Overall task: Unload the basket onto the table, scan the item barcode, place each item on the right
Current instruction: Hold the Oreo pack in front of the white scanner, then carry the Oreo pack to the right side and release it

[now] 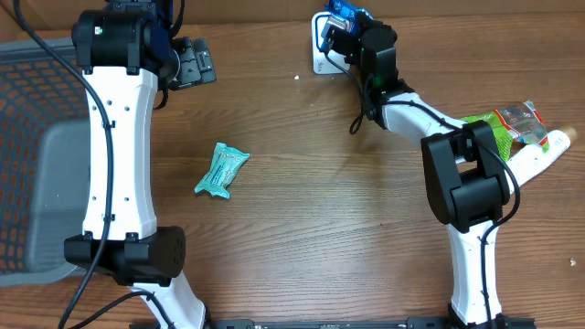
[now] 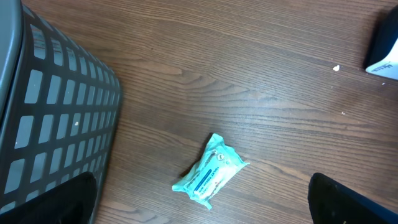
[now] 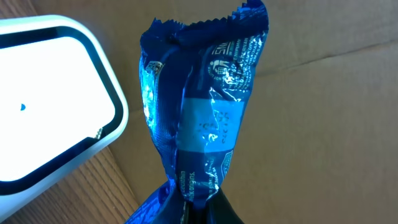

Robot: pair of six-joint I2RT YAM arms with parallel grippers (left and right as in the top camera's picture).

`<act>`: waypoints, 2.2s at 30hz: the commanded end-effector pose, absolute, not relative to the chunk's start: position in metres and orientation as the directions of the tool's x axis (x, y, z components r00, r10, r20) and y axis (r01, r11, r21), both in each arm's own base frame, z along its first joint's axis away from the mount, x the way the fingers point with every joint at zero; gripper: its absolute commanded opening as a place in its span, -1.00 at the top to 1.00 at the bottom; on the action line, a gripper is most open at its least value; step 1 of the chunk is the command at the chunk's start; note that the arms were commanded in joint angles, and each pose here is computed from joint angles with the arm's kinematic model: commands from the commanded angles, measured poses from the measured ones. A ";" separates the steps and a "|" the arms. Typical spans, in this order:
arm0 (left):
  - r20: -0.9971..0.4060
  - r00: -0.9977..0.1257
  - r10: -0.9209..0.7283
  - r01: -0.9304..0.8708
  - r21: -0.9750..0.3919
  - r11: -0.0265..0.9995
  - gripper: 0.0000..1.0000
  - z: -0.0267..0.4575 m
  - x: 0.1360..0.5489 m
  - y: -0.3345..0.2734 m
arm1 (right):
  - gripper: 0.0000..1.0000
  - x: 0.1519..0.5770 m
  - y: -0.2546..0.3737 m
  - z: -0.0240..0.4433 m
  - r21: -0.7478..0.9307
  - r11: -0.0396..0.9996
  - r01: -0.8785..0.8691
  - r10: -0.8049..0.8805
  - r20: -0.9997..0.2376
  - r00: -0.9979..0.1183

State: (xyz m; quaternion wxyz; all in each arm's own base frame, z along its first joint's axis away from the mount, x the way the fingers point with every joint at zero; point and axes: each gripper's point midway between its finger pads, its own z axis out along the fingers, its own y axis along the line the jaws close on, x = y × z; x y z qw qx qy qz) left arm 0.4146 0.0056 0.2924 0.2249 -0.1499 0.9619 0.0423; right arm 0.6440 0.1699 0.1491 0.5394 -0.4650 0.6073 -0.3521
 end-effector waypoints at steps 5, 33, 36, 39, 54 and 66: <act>-0.448 -0.857 -0.253 -0.298 0.032 0.954 -1.00 0.292 0.415 0.007 | 0.93 0.647 0.174 0.143 -0.937 0.285 -0.203 -0.954 -0.297 0.032; -0.448 -0.857 -0.253 -0.298 0.032 0.954 -1.00 0.292 0.415 0.007 | 0.93 0.524 0.195 0.218 -0.599 0.577 -0.555 -0.797 -0.562 -0.223; -0.448 -0.857 -0.253 -0.298 0.032 0.954 -0.99 0.292 0.415 0.007 | 0.93 0.486 0.201 0.231 -0.381 0.703 -0.600 -0.657 -0.671 -0.344; -0.448 -0.857 -0.253 -0.298 0.032 0.954 -0.99 0.292 0.415 0.007 | 0.93 0.452 0.190 0.234 -0.121 0.853 -0.509 -0.439 -0.693 -0.572; -0.448 -0.857 -0.252 -0.297 0.032 0.954 -0.99 0.292 0.415 0.007 | 0.92 0.415 0.028 0.156 0.160 0.933 0.322 0.359 -0.381 -0.852; -0.448 -0.858 -0.252 -0.297 0.032 0.954 -0.99 0.292 0.415 0.007 | 0.48 0.440 -0.020 0.075 0.179 0.903 0.390 0.428 -0.445 -0.786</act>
